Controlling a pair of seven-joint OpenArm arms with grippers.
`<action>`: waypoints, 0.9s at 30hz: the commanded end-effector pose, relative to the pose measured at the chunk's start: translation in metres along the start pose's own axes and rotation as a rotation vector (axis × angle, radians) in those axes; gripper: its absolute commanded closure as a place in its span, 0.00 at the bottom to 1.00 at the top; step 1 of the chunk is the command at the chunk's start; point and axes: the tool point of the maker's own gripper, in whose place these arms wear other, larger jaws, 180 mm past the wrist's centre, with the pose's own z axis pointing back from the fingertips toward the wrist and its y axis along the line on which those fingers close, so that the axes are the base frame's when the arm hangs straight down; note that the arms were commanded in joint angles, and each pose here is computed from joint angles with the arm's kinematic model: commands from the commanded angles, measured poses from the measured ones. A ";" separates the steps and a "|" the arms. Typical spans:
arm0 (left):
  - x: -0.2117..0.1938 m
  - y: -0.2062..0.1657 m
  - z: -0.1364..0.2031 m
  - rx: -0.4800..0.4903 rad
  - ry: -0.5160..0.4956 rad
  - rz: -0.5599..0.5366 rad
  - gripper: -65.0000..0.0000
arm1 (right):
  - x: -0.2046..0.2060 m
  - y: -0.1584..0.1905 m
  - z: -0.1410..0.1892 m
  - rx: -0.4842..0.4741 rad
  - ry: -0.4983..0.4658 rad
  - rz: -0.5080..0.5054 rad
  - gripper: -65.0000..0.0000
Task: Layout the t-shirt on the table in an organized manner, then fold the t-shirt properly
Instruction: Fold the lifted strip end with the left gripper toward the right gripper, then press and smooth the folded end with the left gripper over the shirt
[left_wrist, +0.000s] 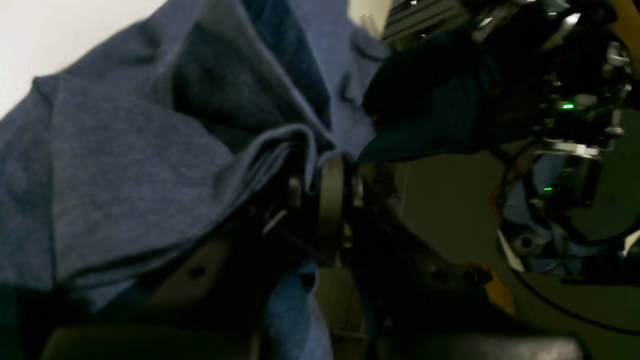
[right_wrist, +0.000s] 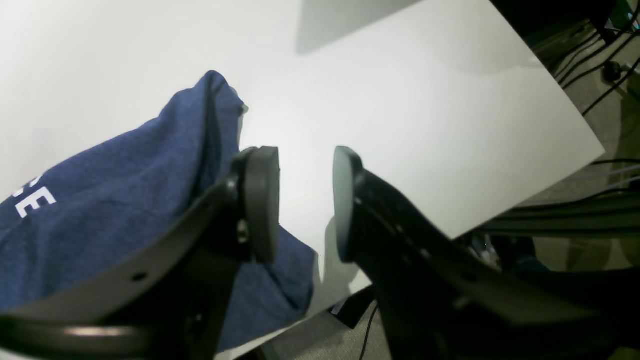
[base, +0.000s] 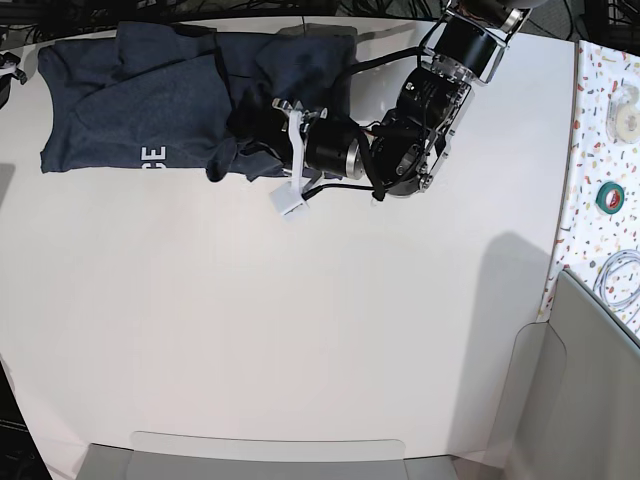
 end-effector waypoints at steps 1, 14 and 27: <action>0.013 -0.009 0.003 -0.027 -0.033 -0.025 0.94 | 0.015 0.000 0.004 0.004 -0.046 0.027 0.72; 0.013 -0.009 0.004 -0.025 -0.036 -0.025 0.66 | 0.015 0.001 0.003 0.005 -0.049 0.026 0.72; 0.034 0.010 0.036 0.031 -0.150 0.010 0.78 | 0.016 0.001 0.003 0.007 -0.052 0.023 0.72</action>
